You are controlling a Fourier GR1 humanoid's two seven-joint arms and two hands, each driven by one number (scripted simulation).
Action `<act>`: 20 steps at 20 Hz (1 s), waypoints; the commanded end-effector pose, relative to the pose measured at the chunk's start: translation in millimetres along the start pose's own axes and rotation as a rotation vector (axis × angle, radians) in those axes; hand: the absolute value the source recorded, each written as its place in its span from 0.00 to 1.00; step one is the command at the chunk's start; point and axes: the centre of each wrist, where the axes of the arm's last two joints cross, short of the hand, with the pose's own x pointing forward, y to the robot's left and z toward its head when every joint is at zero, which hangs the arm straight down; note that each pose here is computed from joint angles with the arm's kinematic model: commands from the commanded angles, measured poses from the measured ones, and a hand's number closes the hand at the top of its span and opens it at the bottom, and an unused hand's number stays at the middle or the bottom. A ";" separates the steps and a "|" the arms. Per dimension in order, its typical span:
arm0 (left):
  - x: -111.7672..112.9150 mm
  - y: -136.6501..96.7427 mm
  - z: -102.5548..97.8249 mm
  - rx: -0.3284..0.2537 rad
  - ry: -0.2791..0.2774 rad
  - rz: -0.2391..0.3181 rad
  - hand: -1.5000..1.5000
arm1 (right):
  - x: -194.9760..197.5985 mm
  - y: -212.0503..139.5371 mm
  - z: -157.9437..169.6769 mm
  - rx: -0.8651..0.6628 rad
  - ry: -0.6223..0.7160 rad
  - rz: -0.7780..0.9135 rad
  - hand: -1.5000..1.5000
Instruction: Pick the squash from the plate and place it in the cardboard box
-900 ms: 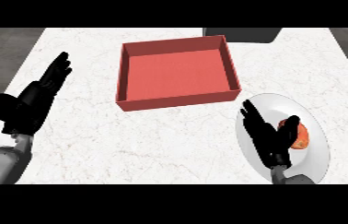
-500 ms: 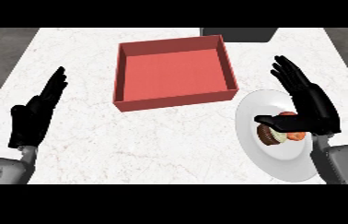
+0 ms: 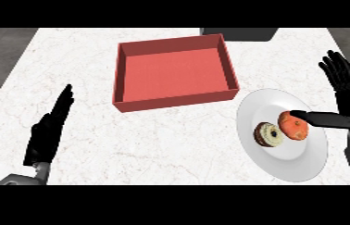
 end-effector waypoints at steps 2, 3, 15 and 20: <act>5.3 -16.5 -1.2 -0.004 0.004 0.003 0.50 | 21.0 -52.2 -5.3 0.192 0.036 0.344 0.00; 2.0 -23.5 1.5 -0.001 0.005 0.015 0.50 | 23.1 -57.4 -4.8 0.228 0.052 0.398 0.00; 1.8 -14.4 4.6 -0.011 0.003 0.008 0.50 | 61.3 -42.0 -6.2 0.778 0.342 0.782 0.00; -11.2 -4.3 -4.2 0.012 0.014 -0.012 0.50 | 59.5 -25.9 -5.0 0.800 0.403 0.811 0.00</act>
